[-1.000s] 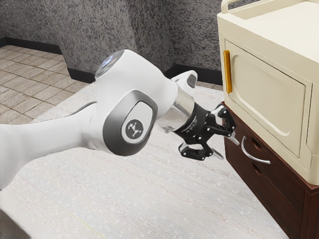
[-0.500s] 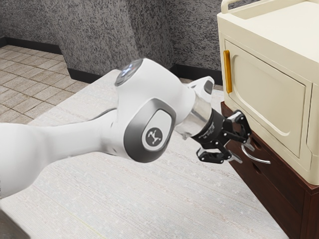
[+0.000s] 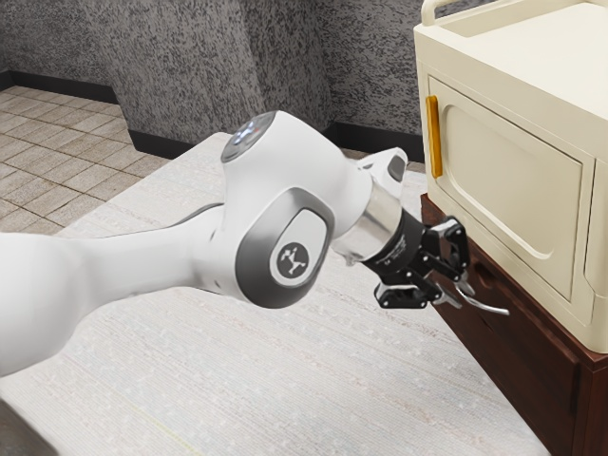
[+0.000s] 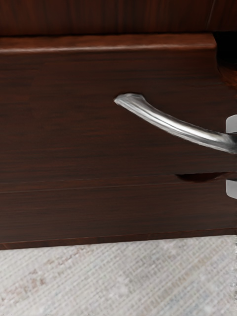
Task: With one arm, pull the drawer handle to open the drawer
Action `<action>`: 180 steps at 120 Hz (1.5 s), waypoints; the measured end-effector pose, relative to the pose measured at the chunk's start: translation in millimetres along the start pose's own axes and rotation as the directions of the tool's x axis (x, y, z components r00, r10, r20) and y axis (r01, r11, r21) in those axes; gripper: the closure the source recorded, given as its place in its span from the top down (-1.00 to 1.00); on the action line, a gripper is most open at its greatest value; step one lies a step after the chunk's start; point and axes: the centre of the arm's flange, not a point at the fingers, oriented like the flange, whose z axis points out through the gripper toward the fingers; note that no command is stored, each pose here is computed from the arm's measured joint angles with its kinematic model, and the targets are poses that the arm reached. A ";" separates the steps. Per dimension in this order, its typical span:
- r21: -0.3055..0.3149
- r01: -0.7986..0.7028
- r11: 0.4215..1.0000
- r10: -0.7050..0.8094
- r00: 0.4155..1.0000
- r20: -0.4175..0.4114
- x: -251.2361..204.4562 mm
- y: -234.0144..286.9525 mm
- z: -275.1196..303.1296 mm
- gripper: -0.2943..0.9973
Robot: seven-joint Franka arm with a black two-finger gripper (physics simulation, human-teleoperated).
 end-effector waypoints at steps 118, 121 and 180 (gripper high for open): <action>0.094 0.015 0.995 -0.013 1.000 -0.021 -9.2 -49.2 -33.6 -0.53; 0.095 0.015 0.995 -0.013 1.000 -0.022 -9.9 -50.8 -34.7 -0.53; 0.111 0.026 0.993 -0.021 0.999 -0.048 -18.1 -80.0 -54.6 -0.53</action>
